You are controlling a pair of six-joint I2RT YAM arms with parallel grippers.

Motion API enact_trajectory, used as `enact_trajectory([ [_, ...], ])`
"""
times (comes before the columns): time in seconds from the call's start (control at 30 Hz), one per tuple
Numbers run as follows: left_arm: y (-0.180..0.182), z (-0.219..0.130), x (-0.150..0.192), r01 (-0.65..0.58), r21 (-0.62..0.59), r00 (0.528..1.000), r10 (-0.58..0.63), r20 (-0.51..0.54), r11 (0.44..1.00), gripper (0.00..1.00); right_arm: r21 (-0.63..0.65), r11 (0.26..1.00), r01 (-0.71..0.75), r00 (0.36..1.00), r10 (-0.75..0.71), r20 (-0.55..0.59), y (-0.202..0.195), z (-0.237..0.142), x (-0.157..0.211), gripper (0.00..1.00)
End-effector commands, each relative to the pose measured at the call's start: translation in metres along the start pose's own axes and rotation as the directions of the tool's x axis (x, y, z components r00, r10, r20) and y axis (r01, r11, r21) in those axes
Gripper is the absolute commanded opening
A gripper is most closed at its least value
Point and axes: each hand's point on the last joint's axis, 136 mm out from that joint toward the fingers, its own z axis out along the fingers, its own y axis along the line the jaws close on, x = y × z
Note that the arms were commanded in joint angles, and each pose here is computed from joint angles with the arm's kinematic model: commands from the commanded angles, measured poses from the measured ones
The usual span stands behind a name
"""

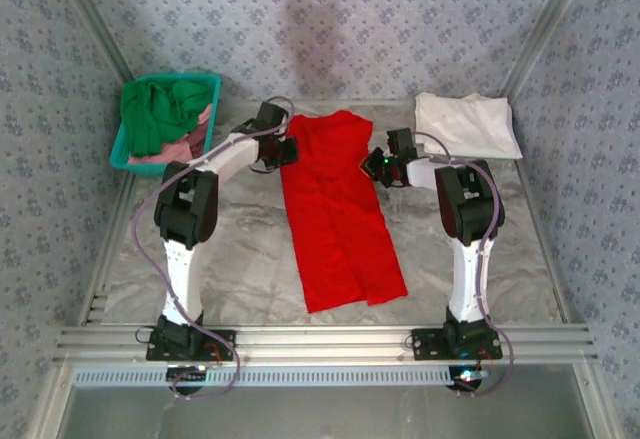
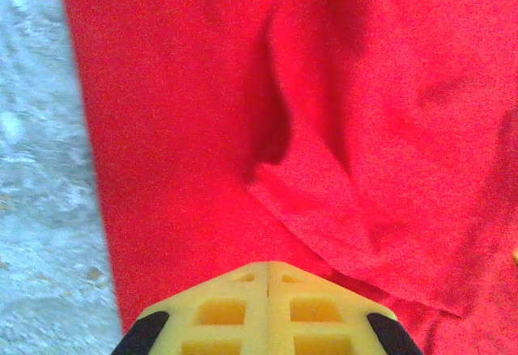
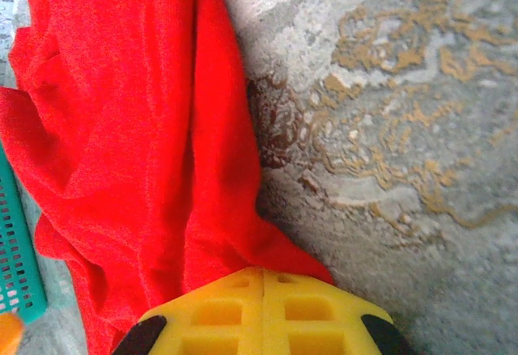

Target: Fold and stack the t-shirts

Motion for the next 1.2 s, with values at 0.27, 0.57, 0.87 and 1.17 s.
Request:
enact_trajectory([
  [0.27,0.010,0.068,-0.025,0.068,0.043,0.997,-0.067,-0.028,0.997,0.00,0.079,0.983,-0.166,0.986,0.165,0.015,-0.036,0.022,-0.003,0.00],
  [0.57,-0.002,0.099,-0.079,0.086,0.131,0.996,-0.084,-0.022,0.988,0.00,0.024,0.961,-0.274,0.959,0.271,0.083,-0.021,0.048,-0.041,0.00],
  [0.87,0.024,0.050,-0.125,0.064,0.107,0.996,-0.070,0.050,0.992,0.00,-0.006,0.968,-0.252,0.958,0.250,0.139,0.012,0.034,-0.070,0.12],
  [1.17,-0.036,-0.086,-0.100,-0.068,0.228,0.985,0.029,0.171,0.971,0.33,-0.072,0.994,0.081,0.988,-0.070,0.139,0.091,-0.083,-0.023,0.31],
])
